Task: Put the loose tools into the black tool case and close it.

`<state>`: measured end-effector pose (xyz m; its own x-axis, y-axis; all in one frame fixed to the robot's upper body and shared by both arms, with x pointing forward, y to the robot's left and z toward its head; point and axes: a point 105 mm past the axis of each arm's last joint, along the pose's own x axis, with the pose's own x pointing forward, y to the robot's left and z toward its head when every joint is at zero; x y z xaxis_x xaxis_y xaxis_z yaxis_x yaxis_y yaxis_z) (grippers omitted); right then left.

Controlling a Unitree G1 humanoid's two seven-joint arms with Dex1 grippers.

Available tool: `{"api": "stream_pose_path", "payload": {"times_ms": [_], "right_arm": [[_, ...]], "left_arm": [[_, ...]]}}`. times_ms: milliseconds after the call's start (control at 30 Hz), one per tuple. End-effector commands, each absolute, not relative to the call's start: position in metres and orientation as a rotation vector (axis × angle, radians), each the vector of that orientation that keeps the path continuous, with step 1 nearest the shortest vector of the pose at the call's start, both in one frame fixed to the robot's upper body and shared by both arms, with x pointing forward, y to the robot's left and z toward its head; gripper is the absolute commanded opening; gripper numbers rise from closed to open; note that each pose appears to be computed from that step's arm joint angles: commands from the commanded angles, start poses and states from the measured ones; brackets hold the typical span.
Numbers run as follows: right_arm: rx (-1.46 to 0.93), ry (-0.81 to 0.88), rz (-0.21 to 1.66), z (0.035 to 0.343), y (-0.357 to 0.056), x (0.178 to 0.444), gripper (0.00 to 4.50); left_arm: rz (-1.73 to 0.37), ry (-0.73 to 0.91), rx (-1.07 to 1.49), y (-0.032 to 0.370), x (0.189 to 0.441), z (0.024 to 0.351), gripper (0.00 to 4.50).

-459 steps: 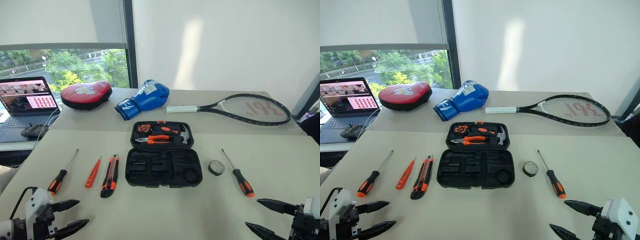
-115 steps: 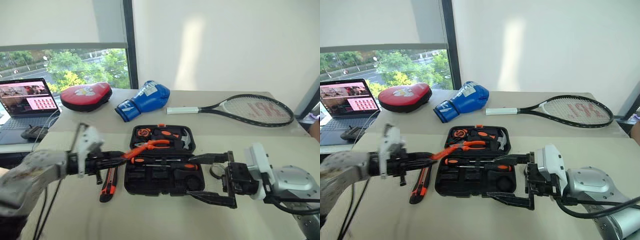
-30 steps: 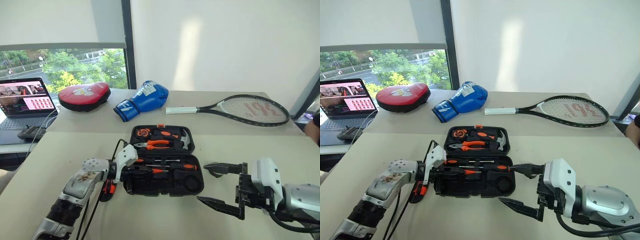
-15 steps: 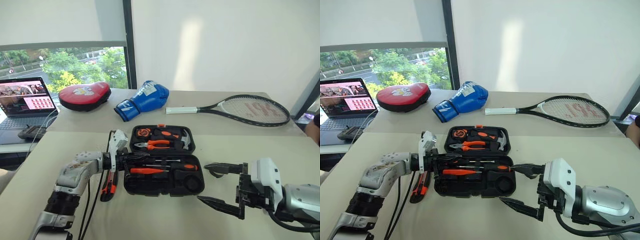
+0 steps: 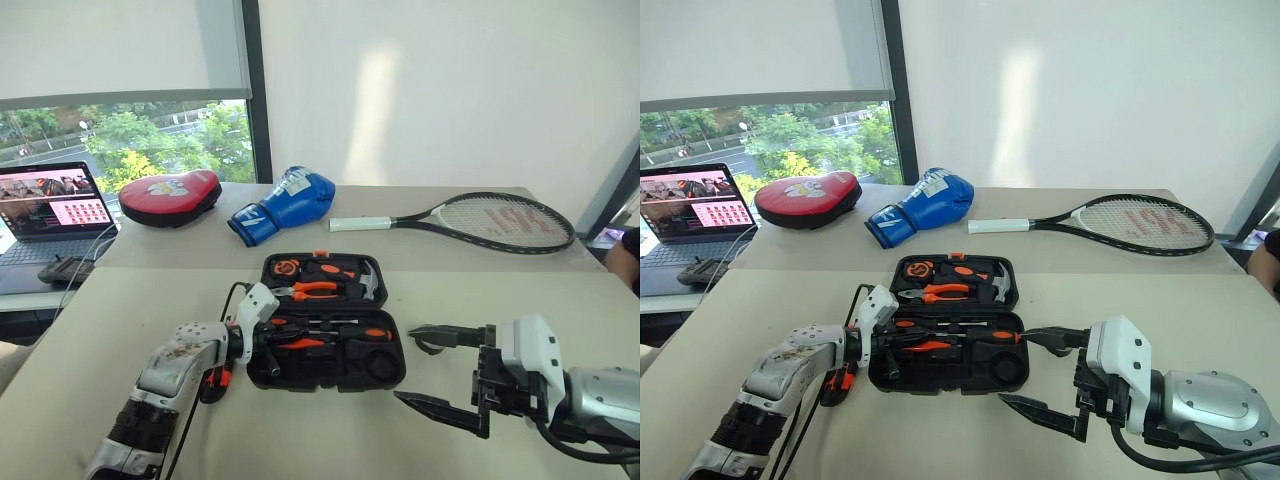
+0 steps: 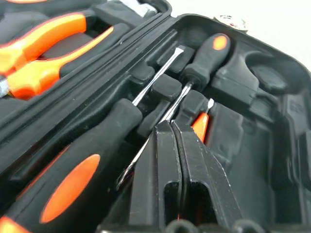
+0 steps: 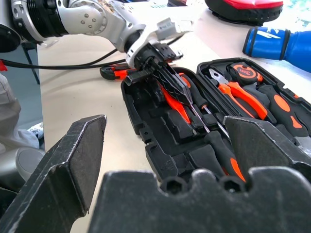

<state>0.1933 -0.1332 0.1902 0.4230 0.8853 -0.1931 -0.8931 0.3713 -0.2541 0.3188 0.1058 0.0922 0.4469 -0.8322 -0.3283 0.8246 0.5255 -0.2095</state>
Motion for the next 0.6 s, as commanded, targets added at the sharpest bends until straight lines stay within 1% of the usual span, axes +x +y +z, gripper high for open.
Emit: {"api": "stream_pose_path", "payload": {"times_ms": [33,100,167,200,233,300,400,433,467,533,600], "right_arm": [[-0.371,-0.007,1.158,0.198,-0.131,0.190,4.50],[-0.370,-0.008,1.163,0.197,-0.129,0.190,4.50],[-0.364,-0.016,1.164,0.197,-0.127,0.190,4.50],[-0.362,-0.018,1.165,0.197,-0.127,0.190,4.50],[-0.360,-0.020,1.166,0.197,-0.127,0.190,4.50],[-0.353,-0.025,1.169,0.197,-0.126,0.190,4.50],[-0.338,-0.038,1.181,0.196,-0.124,0.191,4.50],[-0.335,-0.042,1.186,0.196,-0.123,0.191,4.50],[-0.332,-0.046,1.189,0.196,-0.122,0.192,4.50],[-0.329,-0.052,1.207,0.196,-0.121,0.194,4.50],[-0.329,-0.056,1.219,0.196,-0.120,0.196,4.50]], "left_arm": [[-1.027,0.551,-0.033,0.109,0.304,0.068,0.09],[-1.030,0.494,-0.078,0.109,0.305,0.080,0.09],[-1.040,0.319,-0.246,0.111,0.310,0.128,0.09],[-1.013,0.249,-0.330,0.119,0.315,0.151,0.09],[-0.975,0.202,-0.383,0.127,0.318,0.168,0.09],[-0.911,0.162,-0.401,0.148,0.319,0.187,0.09],[-0.738,0.125,-0.326,0.180,0.320,0.198,0.81],[-0.672,0.133,-0.303,0.189,0.321,0.197,1.22],[-0.625,0.149,-0.280,0.197,0.319,0.195,1.50],[-0.516,0.214,-0.169,0.211,0.309,0.184,2.18],[-0.467,0.273,-0.116,0.212,0.294,0.174,2.96]]}}
